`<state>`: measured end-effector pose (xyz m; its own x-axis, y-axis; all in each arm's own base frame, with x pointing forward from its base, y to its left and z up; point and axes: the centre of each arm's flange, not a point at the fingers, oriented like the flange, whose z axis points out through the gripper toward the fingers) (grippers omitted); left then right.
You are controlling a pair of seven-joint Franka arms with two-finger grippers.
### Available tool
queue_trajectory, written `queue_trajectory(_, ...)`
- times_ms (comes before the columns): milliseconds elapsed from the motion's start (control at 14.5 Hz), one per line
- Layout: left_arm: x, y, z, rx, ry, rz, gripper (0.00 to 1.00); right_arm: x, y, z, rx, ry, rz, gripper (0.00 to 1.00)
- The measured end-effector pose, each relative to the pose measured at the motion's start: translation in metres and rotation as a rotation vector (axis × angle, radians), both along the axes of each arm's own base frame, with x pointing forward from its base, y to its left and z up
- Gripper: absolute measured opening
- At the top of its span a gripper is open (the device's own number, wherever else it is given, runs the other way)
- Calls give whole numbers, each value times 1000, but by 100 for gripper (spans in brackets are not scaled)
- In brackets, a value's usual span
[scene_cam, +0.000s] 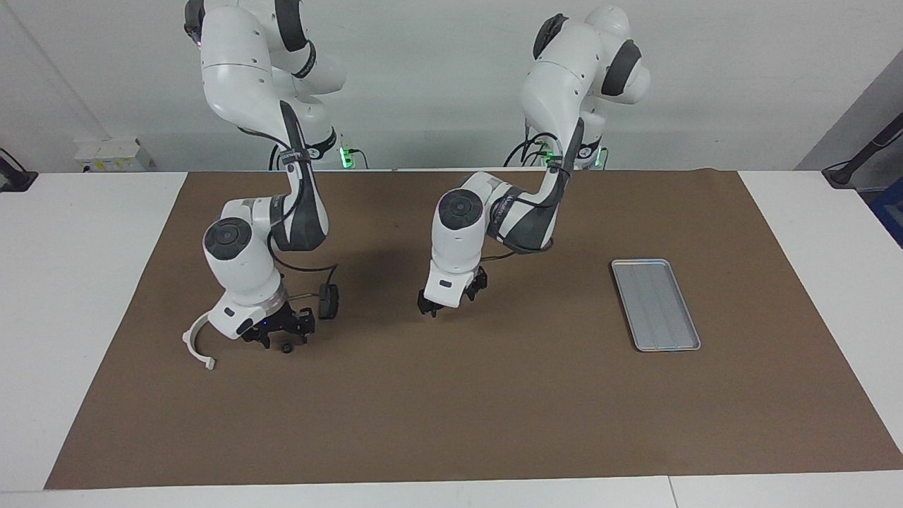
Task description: Pick bearing gear from pile to tray
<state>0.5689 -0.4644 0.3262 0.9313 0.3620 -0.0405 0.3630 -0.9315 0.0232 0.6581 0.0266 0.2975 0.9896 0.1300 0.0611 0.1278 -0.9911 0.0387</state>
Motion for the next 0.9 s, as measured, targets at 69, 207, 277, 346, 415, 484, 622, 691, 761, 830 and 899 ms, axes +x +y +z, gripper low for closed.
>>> queue_trajectory(69, -4, -4, -3, -4, -4, 9, 100, 0, -2, -2, 0, -1, 4, 80)
queue_trajectory(207, -14, -13, -11, -5, -5, 13, 100, -2, -4, -8, 0, 1, 5, 75)
queue_trajectory(277, -17, -16, -13, -5, -5, 12, 100, -2, -4, -9, 0, 3, 5, 70)
queue_trajectory(346, -19, -17, -15, -3, -3, 11, 100, -2, -4, -9, 0, 4, 5, 70)
queue_trajectory(415, -21, -18, -18, 0, 0, 9, 100, -2, -4, -10, 0, 4, 5, 70)
queue_trajectory(484, -23, -19, -22, 1, 1, 8, 100, -2, -4, -10, 0, 4, 5, 70)
queue_trajectory(622, -29, -21, -31, -4, -3, 10, 100, -2, -3, -10, 0, 4, 6, 52)
queue_trajectory(691, -31, -22, -34, -4, -3, 10, 100, -2, -3, -10, 0, 4, 6, 41)
queue_trajectory(761, -31, -22, -35, -5, -5, 11, 100, -2, -3, -10, 0, 4, 6, 41)
queue_trajectory(830, -31, -22, -35, -6, -6, 12, 100, -2, -3, -10, 0, 4, 6, 37)
queue_trajectory(899, -31, -22, -35, -6, -7, 12, 100, -2, -3, -9, 0, 3, 6, 26)
